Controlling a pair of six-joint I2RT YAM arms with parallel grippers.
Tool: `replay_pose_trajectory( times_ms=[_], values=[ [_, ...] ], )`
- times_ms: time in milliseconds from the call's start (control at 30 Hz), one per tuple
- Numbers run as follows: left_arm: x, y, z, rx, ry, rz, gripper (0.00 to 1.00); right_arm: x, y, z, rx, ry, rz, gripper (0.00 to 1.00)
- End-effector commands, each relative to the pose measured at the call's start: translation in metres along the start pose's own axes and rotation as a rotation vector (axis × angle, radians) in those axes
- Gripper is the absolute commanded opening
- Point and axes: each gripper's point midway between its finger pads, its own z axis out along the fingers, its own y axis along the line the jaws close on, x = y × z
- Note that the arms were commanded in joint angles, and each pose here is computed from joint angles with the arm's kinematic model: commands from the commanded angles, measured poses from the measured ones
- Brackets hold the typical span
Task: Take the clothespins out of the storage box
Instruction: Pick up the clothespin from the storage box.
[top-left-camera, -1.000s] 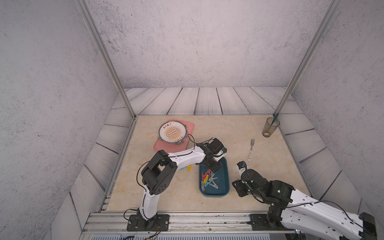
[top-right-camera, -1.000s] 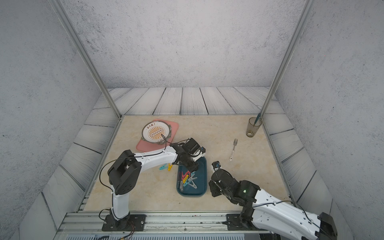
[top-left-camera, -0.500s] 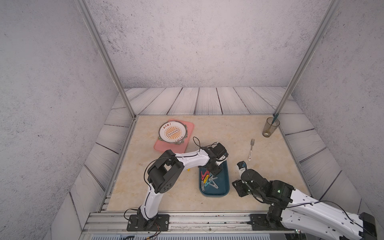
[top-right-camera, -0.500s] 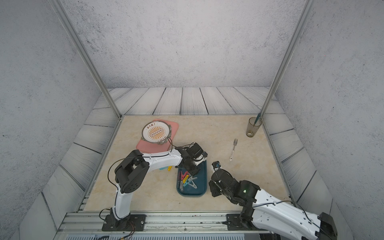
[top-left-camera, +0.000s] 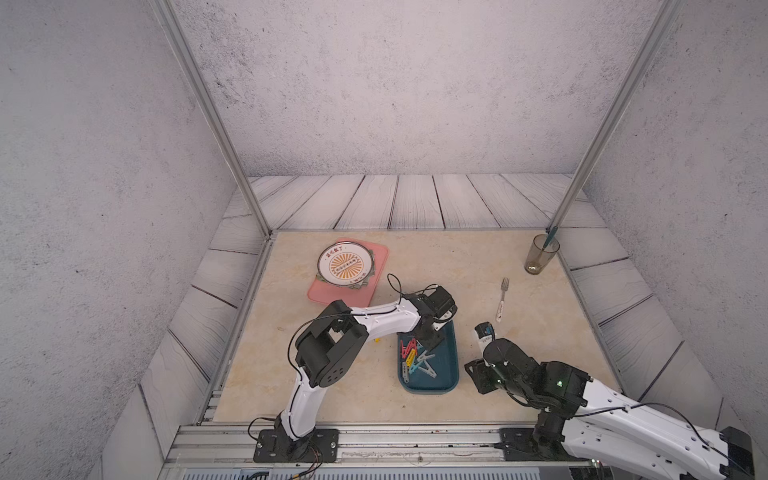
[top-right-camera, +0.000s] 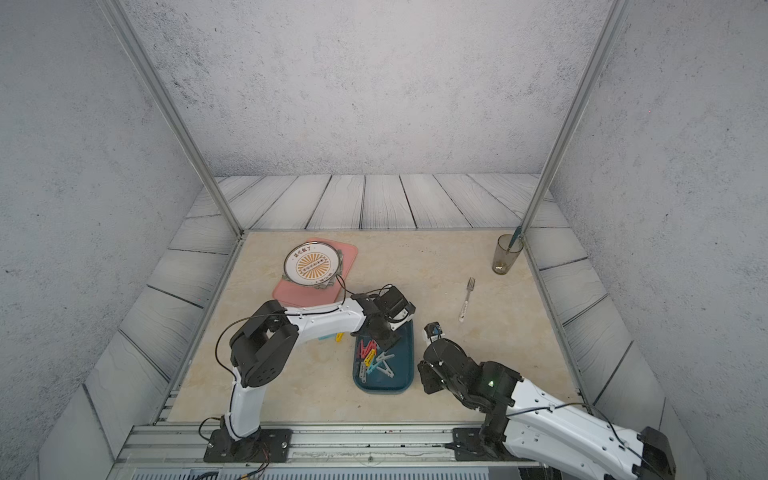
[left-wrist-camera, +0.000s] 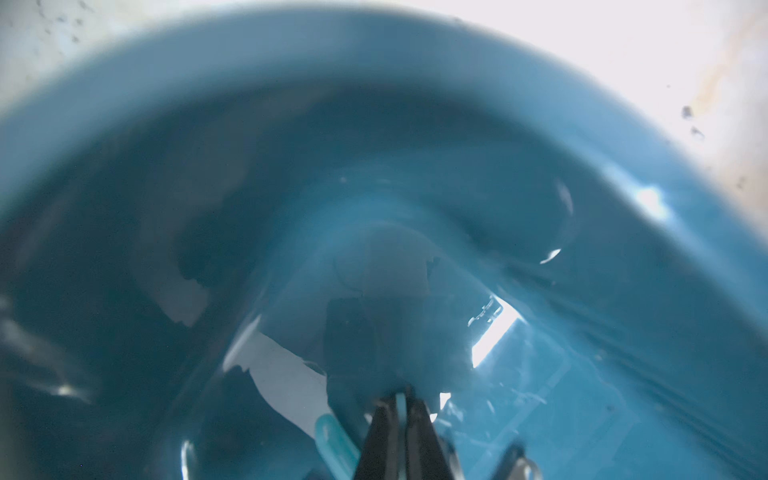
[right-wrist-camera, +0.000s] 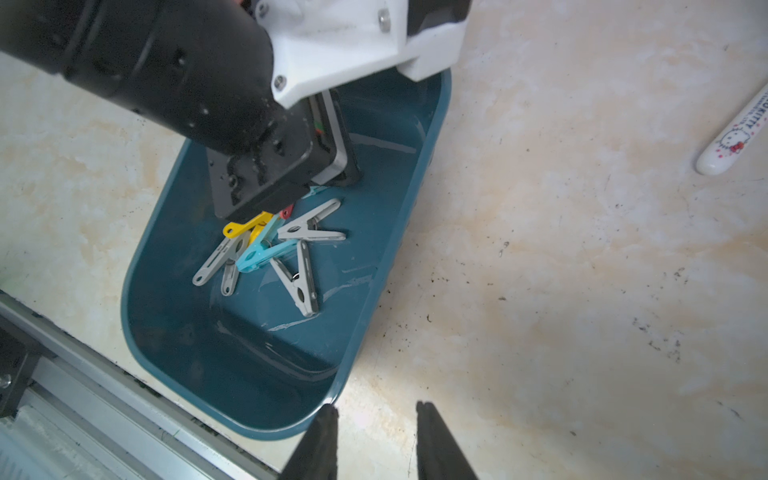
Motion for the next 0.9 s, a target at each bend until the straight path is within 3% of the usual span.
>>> replay_pose_trajectory(
  times_ms=[0,200,367,867],
  values=[
    [-0.014,-0.003,-0.038,0.008,-0.077,0.034,0.01,0.002,0.0,-0.001,0.004,0.01,-0.014,0.35],
    [-0.025,0.009,-0.082,-0.035,-0.19,0.054,0.01,0.001,0.002,0.002,-0.001,0.011,-0.021,0.35],
    [-0.018,0.051,-0.097,-0.087,-0.213,-0.03,0.01,0.001,0.004,0.004,-0.003,0.02,-0.019,0.35],
    [0.076,0.178,-0.06,-0.198,-0.045,-0.365,0.05,0.002,0.003,0.006,0.0,0.022,-0.025,0.35]
  ],
)
